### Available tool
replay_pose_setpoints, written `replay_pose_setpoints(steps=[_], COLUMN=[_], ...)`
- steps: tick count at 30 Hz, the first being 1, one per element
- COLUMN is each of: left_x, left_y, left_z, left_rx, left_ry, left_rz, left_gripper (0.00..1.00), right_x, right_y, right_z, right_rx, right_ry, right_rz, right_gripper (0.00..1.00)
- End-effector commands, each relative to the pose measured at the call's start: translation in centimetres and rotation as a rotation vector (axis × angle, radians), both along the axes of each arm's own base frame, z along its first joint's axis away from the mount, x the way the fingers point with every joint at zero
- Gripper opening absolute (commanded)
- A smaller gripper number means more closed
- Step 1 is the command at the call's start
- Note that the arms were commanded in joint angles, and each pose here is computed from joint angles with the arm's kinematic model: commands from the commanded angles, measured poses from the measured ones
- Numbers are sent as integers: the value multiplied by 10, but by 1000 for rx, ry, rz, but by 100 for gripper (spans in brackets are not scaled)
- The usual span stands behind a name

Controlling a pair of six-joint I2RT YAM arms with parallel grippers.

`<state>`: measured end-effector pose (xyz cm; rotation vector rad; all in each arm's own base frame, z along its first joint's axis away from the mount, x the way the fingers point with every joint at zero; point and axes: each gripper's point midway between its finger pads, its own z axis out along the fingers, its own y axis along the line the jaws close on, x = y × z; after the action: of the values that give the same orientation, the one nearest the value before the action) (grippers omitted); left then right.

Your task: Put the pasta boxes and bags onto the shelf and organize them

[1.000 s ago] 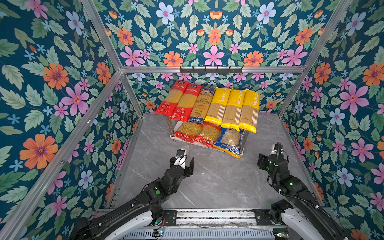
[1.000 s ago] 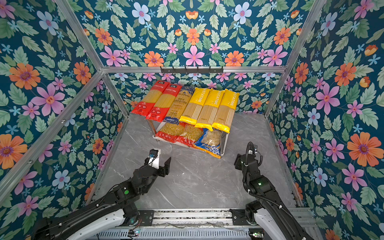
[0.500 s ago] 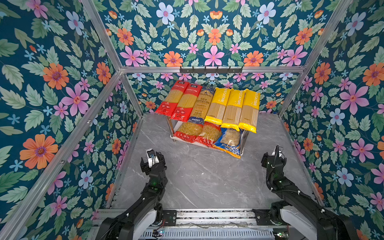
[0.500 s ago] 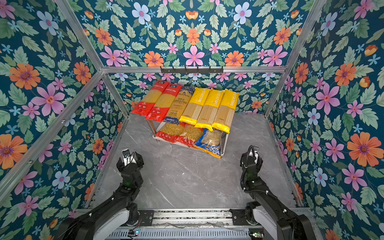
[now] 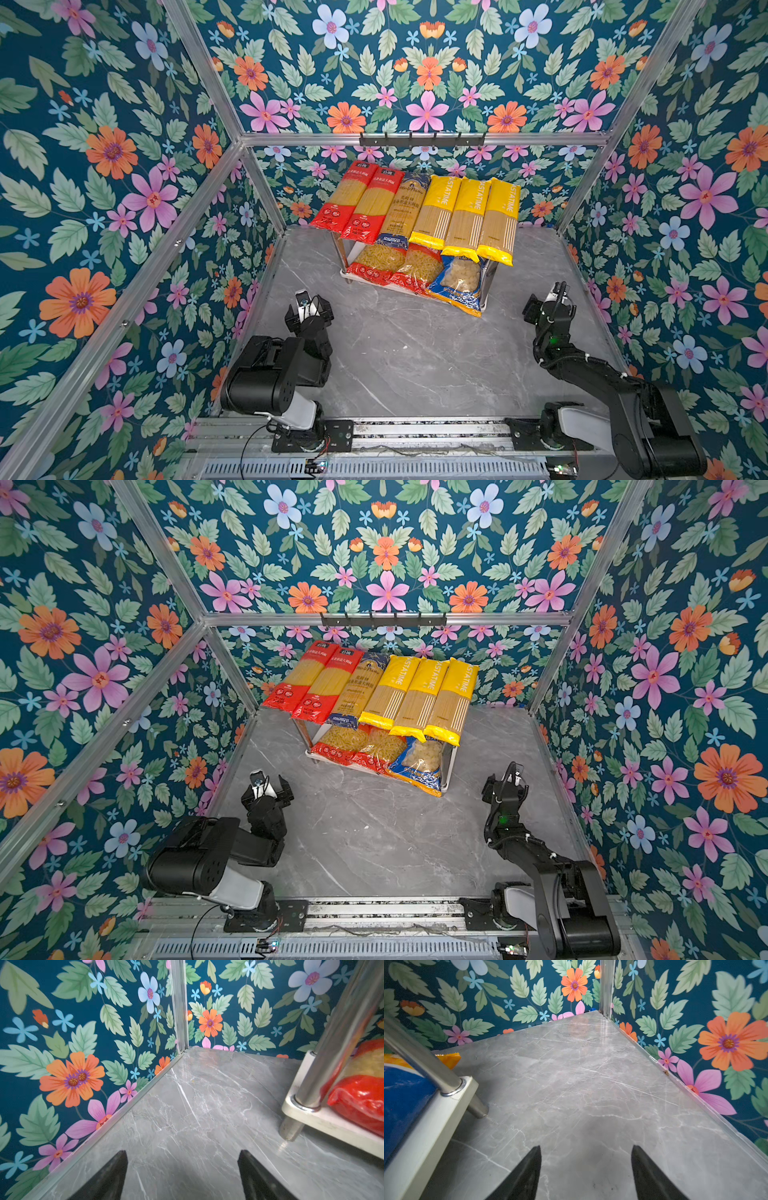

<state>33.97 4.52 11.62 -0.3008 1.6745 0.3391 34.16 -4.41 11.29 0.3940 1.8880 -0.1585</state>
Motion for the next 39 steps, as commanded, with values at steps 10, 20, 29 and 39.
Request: replay_pose_setpoints(steps=[10,20,29,39], left_x=[30,48,49,49], left_y=[-10,-8,-8,-7], left_z=[12,1,1,1], left_rx=[-3,-31,-33,-32], left_ry=[2,73,73,72], left_rz=[-52,-78,-80,-80], left_gripper=[89,90,94,94], right_x=[2,25,27,27], right_y=[-12,7,9,9], right_z=[11,-14,-13,-11], right_rx=[24,45,41,39], right_ry=[-176,-56,-63,-82], right_rz=[28,173,183,184], right_gripper=[70,69,70,78])
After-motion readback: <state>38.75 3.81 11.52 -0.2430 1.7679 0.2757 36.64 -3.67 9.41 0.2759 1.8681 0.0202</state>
